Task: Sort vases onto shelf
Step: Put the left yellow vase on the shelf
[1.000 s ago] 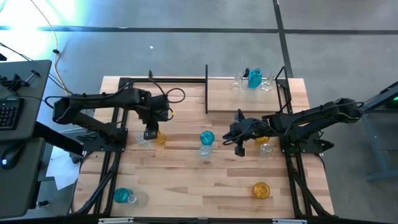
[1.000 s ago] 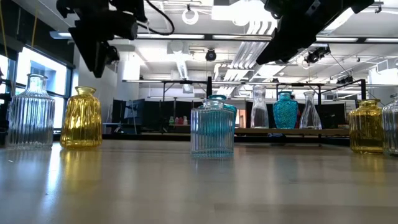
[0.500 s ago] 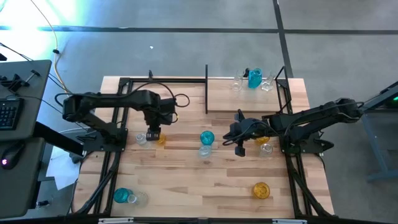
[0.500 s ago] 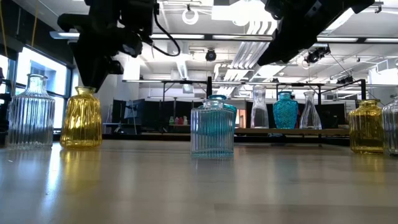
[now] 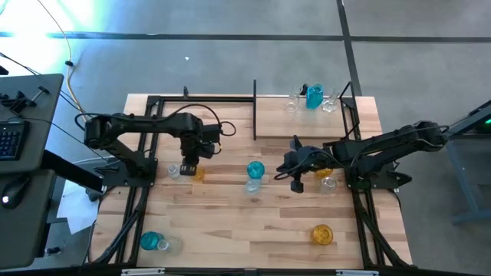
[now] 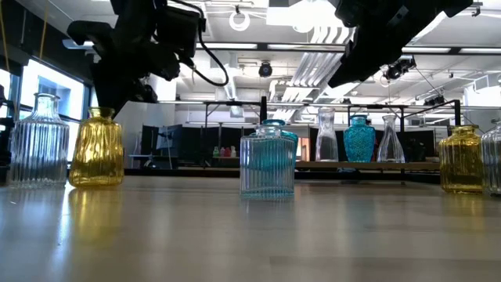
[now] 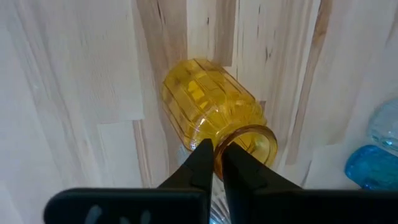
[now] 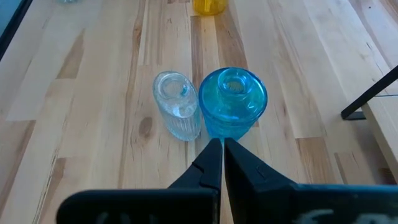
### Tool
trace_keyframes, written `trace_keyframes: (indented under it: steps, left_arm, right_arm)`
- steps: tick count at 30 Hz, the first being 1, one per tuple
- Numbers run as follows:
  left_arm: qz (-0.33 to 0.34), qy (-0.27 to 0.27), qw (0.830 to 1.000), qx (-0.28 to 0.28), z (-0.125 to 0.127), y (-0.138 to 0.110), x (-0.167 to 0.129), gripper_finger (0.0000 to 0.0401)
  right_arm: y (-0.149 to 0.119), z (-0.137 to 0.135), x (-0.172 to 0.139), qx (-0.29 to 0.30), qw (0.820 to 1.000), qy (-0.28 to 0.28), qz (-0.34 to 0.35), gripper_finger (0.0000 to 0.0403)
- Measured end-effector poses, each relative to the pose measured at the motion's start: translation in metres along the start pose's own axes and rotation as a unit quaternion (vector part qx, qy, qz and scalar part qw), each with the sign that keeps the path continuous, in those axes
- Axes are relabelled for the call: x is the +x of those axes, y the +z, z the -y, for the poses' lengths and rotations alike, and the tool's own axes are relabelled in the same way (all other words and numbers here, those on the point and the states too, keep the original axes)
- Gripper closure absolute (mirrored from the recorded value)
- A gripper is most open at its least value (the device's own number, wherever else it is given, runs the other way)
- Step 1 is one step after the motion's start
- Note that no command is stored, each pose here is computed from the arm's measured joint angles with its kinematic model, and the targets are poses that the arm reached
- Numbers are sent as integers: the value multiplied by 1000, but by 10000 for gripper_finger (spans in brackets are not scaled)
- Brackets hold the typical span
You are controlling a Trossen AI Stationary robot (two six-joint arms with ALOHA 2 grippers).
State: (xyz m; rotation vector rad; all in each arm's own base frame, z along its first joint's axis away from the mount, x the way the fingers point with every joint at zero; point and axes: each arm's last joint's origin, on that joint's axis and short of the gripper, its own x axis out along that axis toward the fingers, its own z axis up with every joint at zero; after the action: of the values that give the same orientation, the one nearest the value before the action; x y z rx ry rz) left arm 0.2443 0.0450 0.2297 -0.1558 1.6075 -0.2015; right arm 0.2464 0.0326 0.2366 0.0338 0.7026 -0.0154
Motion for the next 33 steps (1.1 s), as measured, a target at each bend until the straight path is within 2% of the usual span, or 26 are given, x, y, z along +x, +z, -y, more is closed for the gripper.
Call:
trace_keyframes:
  steps: [8, 16, 21, 27, 33]
  left_arm:
    - [8, 9, 1000, 3, 1, 3, -7, 396]
    - [94, 24, 995, -15, 7, 19, -57, 397]
    - [158, 12, 987, -26, 13, 28, -91, 397]
    - [207, 11, 978, -20, 12, 60, -121, 398]
    - [228, 17, 973, -18, -4, 108, -129, 398]
  right_arm:
    - [0, 0, 0, -13, 1000, 0, -2, 402]
    - [-2, 0, 0, -14, 1000, -1, -12, 402]
    - [-2, 2, -11, -14, 1000, -1, -8, 402]
    - [0, 8, -45, -7, 999, -44, 31, 402]
    - [-5, 15, -72, -1, 994, -99, 43, 402]
